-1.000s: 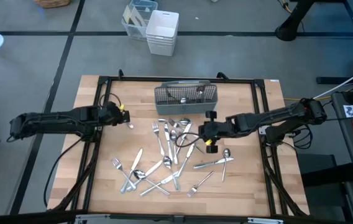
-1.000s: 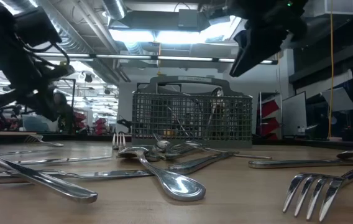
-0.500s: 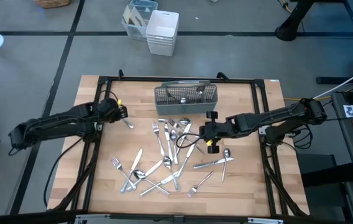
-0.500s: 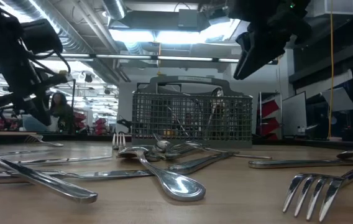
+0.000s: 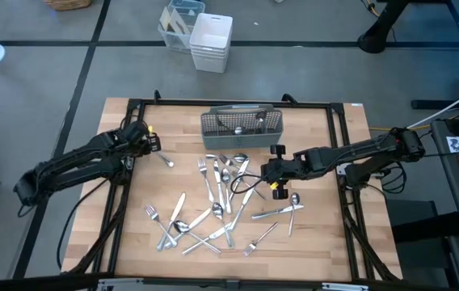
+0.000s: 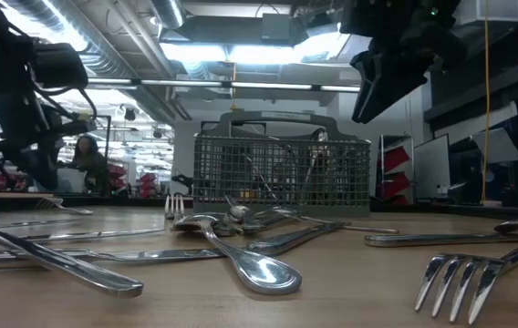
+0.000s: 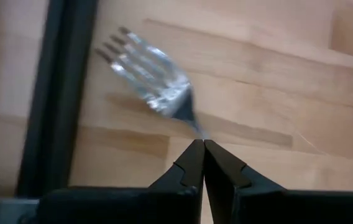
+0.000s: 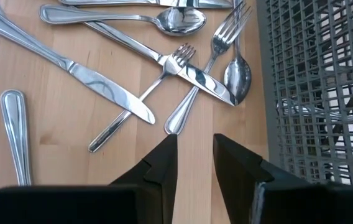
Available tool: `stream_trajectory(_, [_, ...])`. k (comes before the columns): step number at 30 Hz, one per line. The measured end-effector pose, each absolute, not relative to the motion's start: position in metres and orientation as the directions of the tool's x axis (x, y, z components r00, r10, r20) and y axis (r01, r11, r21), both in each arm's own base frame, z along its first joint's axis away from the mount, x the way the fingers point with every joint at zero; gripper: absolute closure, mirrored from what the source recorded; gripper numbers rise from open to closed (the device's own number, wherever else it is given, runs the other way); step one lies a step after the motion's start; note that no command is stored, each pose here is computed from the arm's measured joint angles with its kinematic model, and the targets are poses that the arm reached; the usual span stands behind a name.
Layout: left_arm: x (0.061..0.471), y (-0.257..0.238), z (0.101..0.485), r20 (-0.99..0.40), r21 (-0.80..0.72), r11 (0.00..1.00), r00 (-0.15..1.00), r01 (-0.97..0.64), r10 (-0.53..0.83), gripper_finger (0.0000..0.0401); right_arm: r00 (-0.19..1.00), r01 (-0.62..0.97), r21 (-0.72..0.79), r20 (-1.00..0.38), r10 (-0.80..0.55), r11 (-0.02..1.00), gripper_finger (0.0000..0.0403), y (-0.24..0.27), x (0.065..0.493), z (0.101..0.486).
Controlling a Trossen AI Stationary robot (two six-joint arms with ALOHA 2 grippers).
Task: Sort silverware
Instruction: Put the fork into the silverware rack
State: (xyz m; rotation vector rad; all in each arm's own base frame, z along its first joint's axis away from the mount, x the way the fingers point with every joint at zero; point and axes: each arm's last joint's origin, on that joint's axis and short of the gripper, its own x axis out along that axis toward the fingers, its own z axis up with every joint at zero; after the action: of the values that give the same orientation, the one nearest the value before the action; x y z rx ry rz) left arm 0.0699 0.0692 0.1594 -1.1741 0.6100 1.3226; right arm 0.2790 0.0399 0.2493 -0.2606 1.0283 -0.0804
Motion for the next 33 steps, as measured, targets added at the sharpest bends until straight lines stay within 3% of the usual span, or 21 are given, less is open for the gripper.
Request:
stream_trajectory(12, [0.068, 0.070, 0.158, -0.897, -0.336, -0.327, 0.195, -0.883, 0.396, 0.0273, 0.517, -0.056, -0.251, -0.836, -0.187, 0.966, 0.0297, 0.040, 0.279, 0.249])
stream_trajectory(33, [0.087, 0.089, 0.142, -0.919, -0.275, -0.409, 0.112, -0.870, 0.379, 0.0272, 0.517, -0.056, -0.251, -0.835, -0.187, 0.966, 0.0297, 0.040, 0.279, 0.249])
